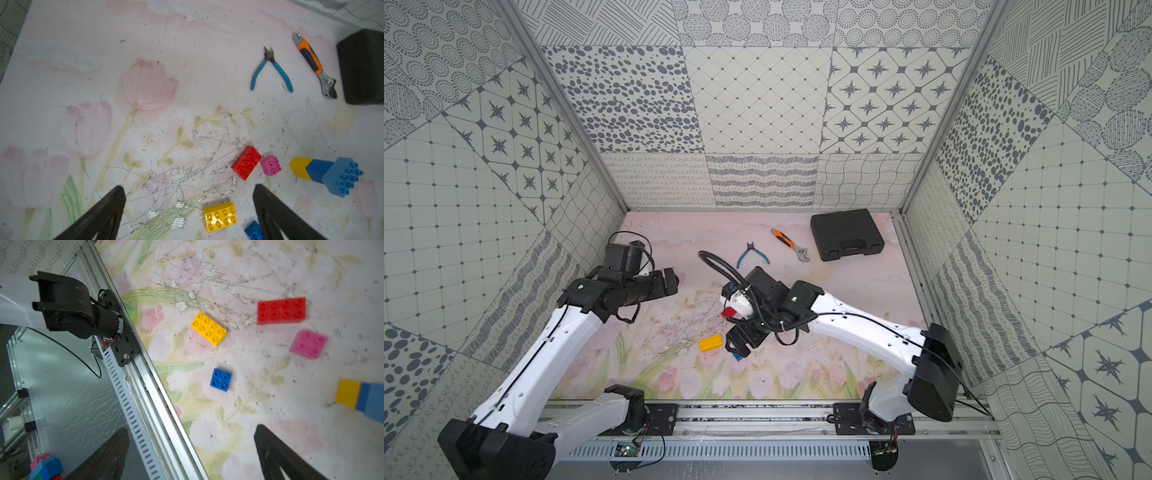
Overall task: Assemble a spoon with lego
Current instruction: Pick up the lego brick from the center of the board.
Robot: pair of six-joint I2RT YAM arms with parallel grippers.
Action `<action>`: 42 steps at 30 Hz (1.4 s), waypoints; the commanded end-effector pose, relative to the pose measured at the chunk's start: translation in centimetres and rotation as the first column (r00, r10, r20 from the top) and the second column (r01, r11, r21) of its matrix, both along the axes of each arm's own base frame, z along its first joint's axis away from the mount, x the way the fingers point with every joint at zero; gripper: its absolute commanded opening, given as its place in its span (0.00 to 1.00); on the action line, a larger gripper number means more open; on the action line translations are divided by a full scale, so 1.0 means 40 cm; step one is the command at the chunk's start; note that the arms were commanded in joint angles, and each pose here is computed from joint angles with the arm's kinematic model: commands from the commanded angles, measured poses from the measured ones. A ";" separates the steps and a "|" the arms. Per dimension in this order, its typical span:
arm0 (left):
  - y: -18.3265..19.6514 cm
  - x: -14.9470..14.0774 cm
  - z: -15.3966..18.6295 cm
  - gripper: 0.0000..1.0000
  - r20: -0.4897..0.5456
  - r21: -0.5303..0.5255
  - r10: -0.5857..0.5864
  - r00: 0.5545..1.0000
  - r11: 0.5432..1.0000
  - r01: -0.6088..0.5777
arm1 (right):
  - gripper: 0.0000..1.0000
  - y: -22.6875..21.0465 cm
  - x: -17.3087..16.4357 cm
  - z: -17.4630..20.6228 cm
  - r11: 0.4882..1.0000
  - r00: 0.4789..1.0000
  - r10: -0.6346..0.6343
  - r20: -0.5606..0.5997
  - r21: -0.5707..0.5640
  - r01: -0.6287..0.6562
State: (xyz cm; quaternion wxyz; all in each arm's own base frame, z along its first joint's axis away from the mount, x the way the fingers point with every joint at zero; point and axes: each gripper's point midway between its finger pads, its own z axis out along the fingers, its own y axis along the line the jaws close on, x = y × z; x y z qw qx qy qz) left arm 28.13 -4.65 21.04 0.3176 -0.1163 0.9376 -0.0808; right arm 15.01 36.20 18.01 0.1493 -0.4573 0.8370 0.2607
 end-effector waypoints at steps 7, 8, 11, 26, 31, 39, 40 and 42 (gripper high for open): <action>0.104 -0.096 0.060 0.98 0.049 -0.027 0.192 0.980 0.981 -0.191 | 0.83 0.131 0.038 -0.140 0.942 0.942 0.308 0.135 -0.184 -0.281; 0.106 -0.100 0.066 0.98 0.058 -0.026 0.191 0.980 0.982 -0.189 | 0.81 0.141 0.043 -0.158 0.935 0.937 0.324 0.135 -0.199 -0.294; 0.119 -0.123 0.083 0.98 0.083 -0.009 0.203 0.976 0.979 -0.203 | 0.80 0.172 0.065 -0.211 0.915 0.919 0.362 0.158 -0.248 -0.318; 0.141 -0.179 0.127 0.98 0.159 0.008 0.219 0.963 0.975 -0.223 | 0.71 0.246 0.074 -0.323 0.867 0.866 0.465 0.184 -0.291 -0.404; 0.137 -0.182 0.133 0.98 0.165 0.001 0.214 0.963 0.976 -0.217 | 0.70 0.256 0.079 -0.345 0.861 0.860 0.476 0.184 -0.298 -0.413; 0.135 -0.181 0.134 0.98 0.168 0.010 0.197 0.966 0.979 -0.202 | 0.59 0.252 0.085 -0.374 0.853 0.856 0.482 0.185 -0.321 -0.411; 0.135 -0.181 0.134 0.98 0.168 0.011 0.196 0.966 0.980 -0.200 | 0.55 0.252 0.085 -0.376 0.853 0.857 0.481 0.185 -0.322 -0.410; 0.134 -0.181 0.134 0.98 0.169 0.013 0.191 0.967 0.981 -0.196 | 0.54 0.251 0.087 -0.379 0.854 0.857 0.479 0.189 -0.325 -0.406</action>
